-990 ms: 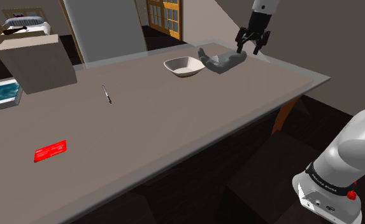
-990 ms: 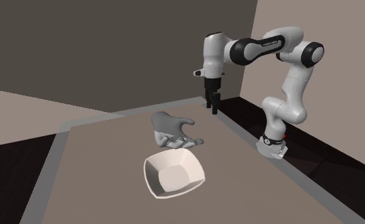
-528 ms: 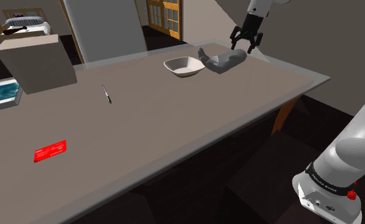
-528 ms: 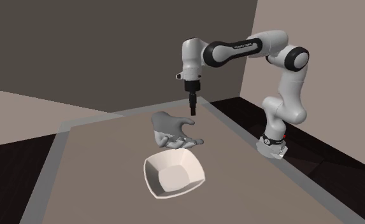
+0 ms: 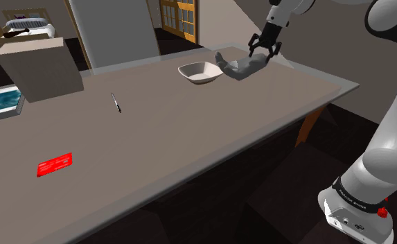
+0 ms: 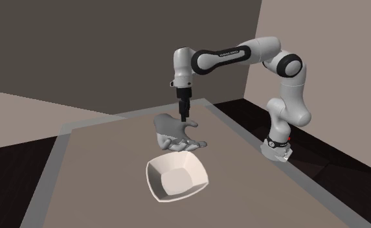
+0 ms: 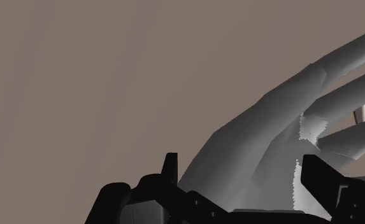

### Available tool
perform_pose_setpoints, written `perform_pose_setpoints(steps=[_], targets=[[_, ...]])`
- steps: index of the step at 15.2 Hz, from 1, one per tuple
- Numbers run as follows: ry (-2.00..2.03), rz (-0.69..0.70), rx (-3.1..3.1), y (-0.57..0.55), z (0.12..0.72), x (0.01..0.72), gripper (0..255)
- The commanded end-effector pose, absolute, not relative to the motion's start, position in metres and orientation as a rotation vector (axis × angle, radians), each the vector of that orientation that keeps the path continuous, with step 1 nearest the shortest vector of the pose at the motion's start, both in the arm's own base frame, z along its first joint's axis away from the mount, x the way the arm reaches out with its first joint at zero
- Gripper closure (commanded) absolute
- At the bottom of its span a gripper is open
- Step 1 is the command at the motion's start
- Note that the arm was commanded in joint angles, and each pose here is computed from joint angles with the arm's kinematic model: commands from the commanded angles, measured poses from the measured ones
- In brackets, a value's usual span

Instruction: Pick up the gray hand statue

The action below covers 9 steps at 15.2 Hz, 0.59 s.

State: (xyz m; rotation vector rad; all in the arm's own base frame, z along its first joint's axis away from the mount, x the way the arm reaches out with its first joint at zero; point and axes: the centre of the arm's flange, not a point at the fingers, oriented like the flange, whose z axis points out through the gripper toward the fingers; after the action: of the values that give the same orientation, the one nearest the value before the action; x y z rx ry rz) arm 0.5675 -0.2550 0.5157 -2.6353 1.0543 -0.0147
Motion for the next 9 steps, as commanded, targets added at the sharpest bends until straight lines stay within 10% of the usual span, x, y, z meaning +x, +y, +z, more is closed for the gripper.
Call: perform_pose_setpoints(steps=[1,5,6,9], targets=[[1.056,-0.015,-2.634,-0.256,0.505,0.568,0],[1.056,-0.015,-2.634,-0.256,0.491,0.568,0],[1.056,-0.015,-2.634,-0.256,0.491,0.569,255],[1.056,-0.015,-2.634,-0.256,0.491,0.569,255]])
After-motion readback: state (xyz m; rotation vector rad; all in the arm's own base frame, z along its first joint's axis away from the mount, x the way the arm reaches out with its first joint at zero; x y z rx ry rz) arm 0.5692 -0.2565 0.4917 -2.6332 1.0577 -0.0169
